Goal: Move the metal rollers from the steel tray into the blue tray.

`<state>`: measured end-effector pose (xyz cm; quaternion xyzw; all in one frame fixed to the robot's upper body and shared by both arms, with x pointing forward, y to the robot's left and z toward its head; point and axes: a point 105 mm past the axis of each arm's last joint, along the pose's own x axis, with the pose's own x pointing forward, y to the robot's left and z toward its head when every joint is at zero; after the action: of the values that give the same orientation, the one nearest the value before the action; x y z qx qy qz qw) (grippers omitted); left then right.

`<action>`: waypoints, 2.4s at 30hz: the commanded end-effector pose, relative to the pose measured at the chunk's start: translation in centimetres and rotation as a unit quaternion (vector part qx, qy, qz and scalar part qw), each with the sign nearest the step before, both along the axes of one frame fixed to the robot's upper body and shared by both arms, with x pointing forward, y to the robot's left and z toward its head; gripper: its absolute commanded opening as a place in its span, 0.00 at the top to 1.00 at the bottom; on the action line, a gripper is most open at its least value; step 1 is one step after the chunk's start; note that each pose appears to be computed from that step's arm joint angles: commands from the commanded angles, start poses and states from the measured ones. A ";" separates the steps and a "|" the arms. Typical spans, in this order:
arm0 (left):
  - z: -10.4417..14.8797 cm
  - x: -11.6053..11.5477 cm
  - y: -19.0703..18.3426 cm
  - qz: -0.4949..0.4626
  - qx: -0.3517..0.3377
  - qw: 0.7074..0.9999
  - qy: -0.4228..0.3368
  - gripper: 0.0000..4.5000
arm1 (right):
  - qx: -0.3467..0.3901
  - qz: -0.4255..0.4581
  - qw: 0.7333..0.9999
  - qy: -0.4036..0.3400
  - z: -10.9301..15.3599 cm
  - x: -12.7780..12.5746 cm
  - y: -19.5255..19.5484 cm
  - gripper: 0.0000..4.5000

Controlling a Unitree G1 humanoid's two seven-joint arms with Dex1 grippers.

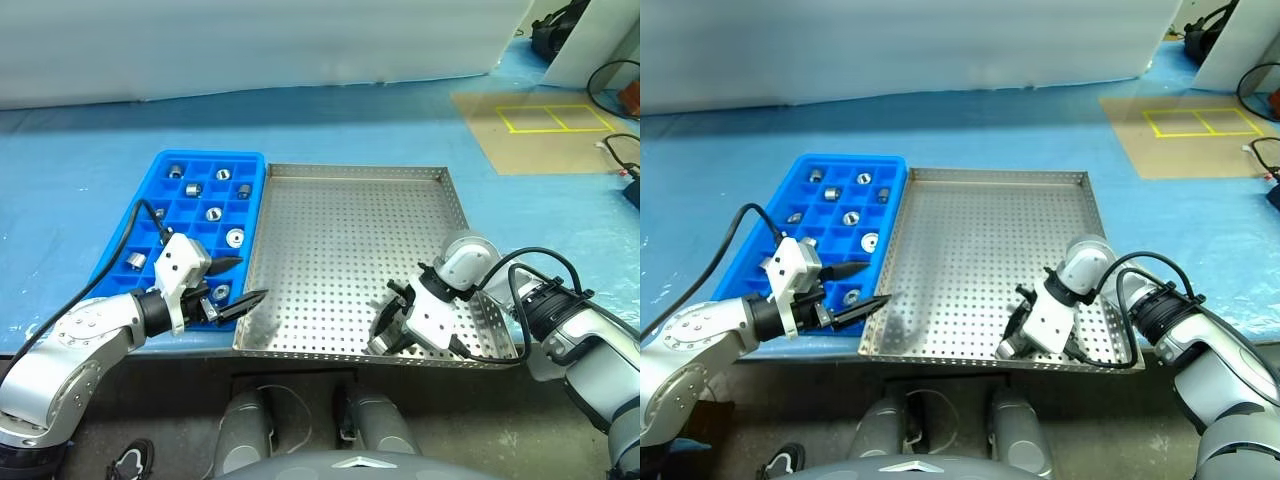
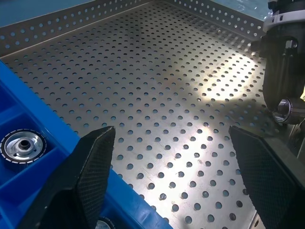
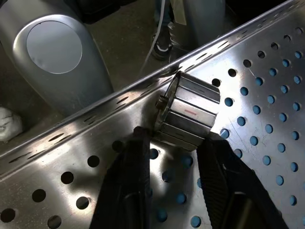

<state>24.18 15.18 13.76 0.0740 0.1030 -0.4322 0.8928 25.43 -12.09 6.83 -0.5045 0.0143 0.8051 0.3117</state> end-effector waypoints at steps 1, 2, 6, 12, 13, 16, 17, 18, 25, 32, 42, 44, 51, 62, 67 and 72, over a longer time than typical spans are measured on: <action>1.0 0.0 -0.2 -0.007 0.004 1.000 -0.023 0.10 | -0.011 0.027 1.000 0.005 0.8 -0.5 0.4 0.84; 1.0 0.0 -0.2 -0.006 0.004 1.000 -0.023 0.10 | -0.011 0.024 1.000 0.012 1.1 -0.6 0.5 0.84; 1.2 0.0 0.1 -0.001 0.004 1.000 -0.026 0.10 | 0.019 -0.010 0.999 0.026 2.5 0.2 2.2 0.84; 1.8 -0.8 1.8 0.019 0.014 0.999 -0.026 0.10 | 0.089 -0.099 0.984 0.122 7.8 2.0 5.8 0.84; 2.0 -1.2 2.1 0.019 0.015 0.999 -0.025 0.10 | 0.111 -0.114 0.975 0.154 9.1 2.2 6.8 0.84; 2.9 -2.4 3.2 0.026 0.033 0.999 -0.031 0.10 | 0.165 -0.135 0.954 0.213 11.8 2.9 9.7 0.84; 3.1 -2.7 3.7 0.034 0.042 0.998 -0.034 0.10 | 0.179 -0.142 0.947 0.228 12.2 3.1 10.5 0.84; 3.4 -2.7 4.6 0.051 0.051 0.997 -0.039 0.10 | 0.191 -0.150 0.939 0.244 12.5 3.3 11.6 0.84; 5.3 -2.8 9.7 0.205 0.078 0.971 -0.096 0.10 | 0.273 -0.266 0.895 0.232 12.8 5.8 21.7 0.84; 5.3 -3.8 10.3 0.299 0.051 0.945 -0.120 0.10 | 0.269 -0.357 0.870 0.207 10.9 6.9 27.2 0.84; 5.0 -4.5 8.8 0.301 0.029 0.946 -0.115 0.10 | 0.242 -0.380 0.875 0.175 8.0 7.3 27.5 0.84; 4.9 -4.5 8.5 0.297 0.026 0.948 -0.112 0.10 | 0.235 -0.368 0.880 0.186 7.8 6.8 27.4 0.84; 4.9 -3.7 8.0 0.281 0.018 0.953 -0.112 0.10 | 0.225 -0.320 0.890 0.235 8.5 4.4 27.9 0.84; 4.7 -3.2 7.0 0.256 0.010 0.961 -0.104 0.10 | 0.242 -0.324 0.886 0.227 8.3 4.3 28.6 0.68; 4.6 -3.2 6.8 0.250 0.009 0.963 -0.100 0.10 | 0.233 -0.327 0.884 0.238 8.2 4.1 28.5 0.41; 4.6 -2.8 6.3 0.238 0.005 0.966 -0.101 0.10 | 0.247 -0.351 0.869 0.246 9.7 5.6 27.7 0.41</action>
<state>21.33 21.90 17.89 0.0855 0.0370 -0.1879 0.9778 33.34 12.76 14.59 -0.1956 0.0997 0.6844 0.6952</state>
